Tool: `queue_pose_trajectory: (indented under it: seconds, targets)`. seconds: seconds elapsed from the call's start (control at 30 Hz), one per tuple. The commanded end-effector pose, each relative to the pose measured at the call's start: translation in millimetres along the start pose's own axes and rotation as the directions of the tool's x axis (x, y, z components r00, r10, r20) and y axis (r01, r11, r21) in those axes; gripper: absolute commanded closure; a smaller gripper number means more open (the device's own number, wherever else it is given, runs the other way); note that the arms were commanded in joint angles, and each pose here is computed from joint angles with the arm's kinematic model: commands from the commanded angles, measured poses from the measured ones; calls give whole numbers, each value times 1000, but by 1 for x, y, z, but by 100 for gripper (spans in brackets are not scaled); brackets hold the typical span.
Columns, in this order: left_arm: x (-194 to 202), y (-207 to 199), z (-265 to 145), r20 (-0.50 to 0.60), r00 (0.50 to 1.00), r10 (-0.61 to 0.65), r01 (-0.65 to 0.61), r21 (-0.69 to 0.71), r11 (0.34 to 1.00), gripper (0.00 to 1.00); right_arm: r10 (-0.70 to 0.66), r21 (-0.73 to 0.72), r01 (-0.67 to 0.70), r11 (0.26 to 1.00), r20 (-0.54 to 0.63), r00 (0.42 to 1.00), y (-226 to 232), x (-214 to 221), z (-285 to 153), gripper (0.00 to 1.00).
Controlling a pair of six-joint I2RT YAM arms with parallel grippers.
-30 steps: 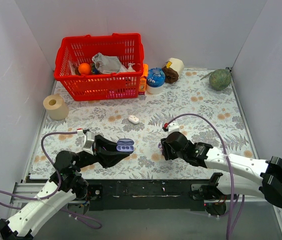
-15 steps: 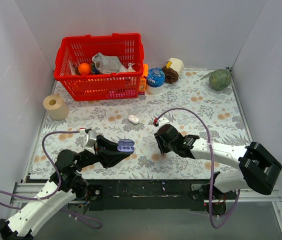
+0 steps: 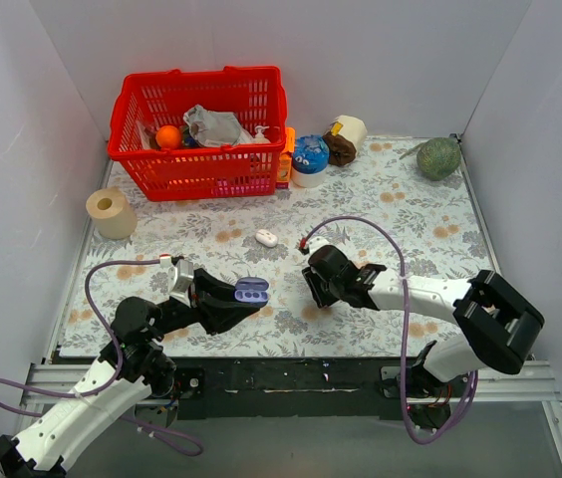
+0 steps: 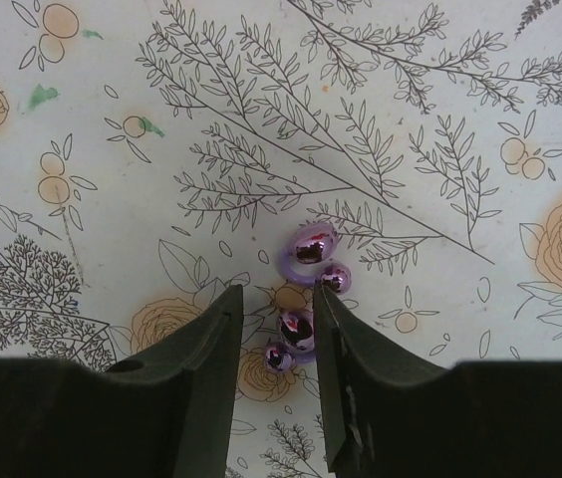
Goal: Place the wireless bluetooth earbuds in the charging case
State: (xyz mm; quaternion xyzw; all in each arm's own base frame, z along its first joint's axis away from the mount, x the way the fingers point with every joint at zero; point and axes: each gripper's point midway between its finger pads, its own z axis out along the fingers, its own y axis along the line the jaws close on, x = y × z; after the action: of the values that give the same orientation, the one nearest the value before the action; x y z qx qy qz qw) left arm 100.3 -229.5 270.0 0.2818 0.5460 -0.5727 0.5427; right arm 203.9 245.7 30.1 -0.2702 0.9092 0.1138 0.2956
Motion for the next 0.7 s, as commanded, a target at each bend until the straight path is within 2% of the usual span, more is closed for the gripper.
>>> queue_pose_trajectory:
  seconds: [0.0, 0.2, 0.4, 0.57, 0.67]
  targets:
    - [-8, -4, 1, 10, 1000, 10, -10, 9, 1000, 100, 4, -30, -2, 1000, 50, 999, 8, -24, 3, 58]
    - [-7, -3, 1, 6, 1000, 8, -8, 7, 1000, 100, 14, -16, -14, 1000, 34, 999, 5, -21, 9, 59]
    - [-7, -3, 1, 7, 1000, 3, -3, 4, 1000, 100, 31, 10, -32, 999, 43, 999, 0, -24, 11, 69]
    - [-7, -2, 2, 6, 1000, 0, 0, 2, 1000, 100, 36, 19, -37, 999, 49, 998, -2, -26, 10, 80]
    - [-6, -1, 2, 4, 1000, -1, 1, -3, 1000, 100, 37, 22, -39, 999, 70, 997, -4, -32, 5, 92]
